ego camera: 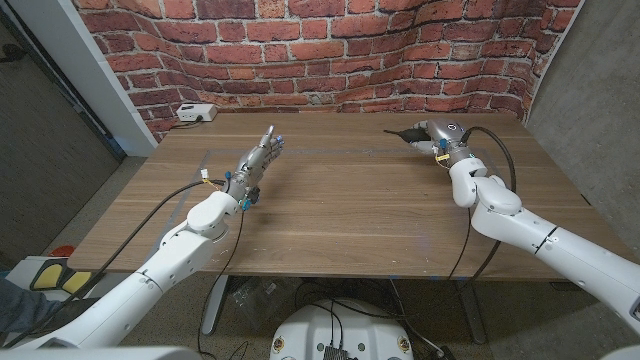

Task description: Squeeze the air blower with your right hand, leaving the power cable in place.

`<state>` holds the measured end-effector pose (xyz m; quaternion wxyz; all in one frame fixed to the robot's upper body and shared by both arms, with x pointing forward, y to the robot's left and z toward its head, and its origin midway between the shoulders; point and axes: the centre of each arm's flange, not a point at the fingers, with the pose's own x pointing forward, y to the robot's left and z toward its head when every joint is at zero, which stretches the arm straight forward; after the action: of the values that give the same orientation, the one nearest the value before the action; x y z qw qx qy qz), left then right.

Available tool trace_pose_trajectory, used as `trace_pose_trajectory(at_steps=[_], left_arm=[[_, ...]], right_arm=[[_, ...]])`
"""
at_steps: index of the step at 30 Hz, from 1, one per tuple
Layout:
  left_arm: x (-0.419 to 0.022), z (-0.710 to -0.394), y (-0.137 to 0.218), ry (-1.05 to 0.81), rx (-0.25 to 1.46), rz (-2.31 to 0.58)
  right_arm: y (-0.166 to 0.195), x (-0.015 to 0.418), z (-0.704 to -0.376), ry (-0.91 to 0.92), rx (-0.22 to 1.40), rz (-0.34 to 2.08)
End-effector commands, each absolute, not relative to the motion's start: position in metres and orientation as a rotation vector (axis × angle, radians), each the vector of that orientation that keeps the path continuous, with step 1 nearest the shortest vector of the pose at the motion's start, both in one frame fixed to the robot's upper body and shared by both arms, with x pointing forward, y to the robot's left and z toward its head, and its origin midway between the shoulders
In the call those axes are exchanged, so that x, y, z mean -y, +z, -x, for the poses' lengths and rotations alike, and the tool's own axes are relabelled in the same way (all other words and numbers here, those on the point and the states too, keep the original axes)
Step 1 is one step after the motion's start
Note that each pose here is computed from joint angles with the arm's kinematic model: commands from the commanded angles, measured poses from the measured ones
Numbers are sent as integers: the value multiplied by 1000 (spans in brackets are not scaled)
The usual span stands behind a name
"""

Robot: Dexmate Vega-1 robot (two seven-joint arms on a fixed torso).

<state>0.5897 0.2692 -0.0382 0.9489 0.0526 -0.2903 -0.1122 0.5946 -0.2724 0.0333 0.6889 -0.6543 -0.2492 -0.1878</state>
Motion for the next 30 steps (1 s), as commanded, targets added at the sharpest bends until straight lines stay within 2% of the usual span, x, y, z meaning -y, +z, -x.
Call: trace_pose_trajectory(at_steps=[1,30], left_arm=[[-270,-590,-42,-230,585,-101],[-274,-590,-44,-231,582,-102]], right_arm=[[33,271,-601,-379,491,1504],[15,278,-630,-302,303,1548]])
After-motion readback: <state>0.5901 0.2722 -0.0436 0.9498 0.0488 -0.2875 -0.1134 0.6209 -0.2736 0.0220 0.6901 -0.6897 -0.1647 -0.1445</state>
